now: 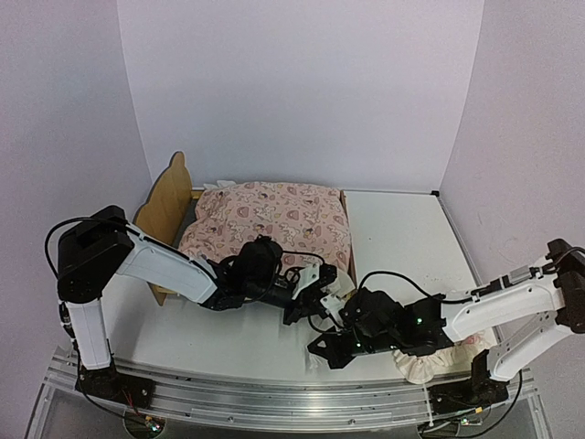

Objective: Set up the pet bed

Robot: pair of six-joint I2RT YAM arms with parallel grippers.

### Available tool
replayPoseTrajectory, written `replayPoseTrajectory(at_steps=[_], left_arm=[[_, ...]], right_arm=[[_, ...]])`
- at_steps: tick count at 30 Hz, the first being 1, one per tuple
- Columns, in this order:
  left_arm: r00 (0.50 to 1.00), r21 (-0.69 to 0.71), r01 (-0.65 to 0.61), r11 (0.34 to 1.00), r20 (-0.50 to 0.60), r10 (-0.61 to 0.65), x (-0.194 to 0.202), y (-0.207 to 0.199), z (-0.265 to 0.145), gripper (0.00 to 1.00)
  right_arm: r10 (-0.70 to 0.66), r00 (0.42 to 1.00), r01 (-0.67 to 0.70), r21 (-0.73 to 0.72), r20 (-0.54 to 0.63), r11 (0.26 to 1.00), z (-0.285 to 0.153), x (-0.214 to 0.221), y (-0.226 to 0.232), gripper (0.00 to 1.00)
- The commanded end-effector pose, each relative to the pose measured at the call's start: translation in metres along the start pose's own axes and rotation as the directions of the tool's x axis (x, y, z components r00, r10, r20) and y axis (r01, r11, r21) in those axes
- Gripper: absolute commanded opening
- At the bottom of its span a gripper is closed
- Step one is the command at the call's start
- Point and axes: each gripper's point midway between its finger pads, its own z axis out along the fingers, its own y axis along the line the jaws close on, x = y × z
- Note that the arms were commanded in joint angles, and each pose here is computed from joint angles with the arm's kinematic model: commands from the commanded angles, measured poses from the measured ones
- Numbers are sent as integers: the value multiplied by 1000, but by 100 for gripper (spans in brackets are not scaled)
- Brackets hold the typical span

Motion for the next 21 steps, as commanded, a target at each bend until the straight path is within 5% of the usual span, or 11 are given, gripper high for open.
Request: replayPoseTrajectory(at_steps=[1,5,11,21], left_arm=[[996,137,-51,989,-61,60,23,-35,13,20],[991,123,-99,987,-79,109,20,-32,8,43],[985,111,-131,985,-94,141,10,-26,-6,59],[967,130,-223,966,-99,236,7,-26,-41,65]], right_arm=[[4,996,0,-46,89,999,-5,-25,14,0],[39,996,-37,-27,85,999,-6,-17,4,0],[70,994,-69,-19,78,997,-7,-9,-5,0],[177,982,-172,-81,63,982,-9,-13,-11,0]])
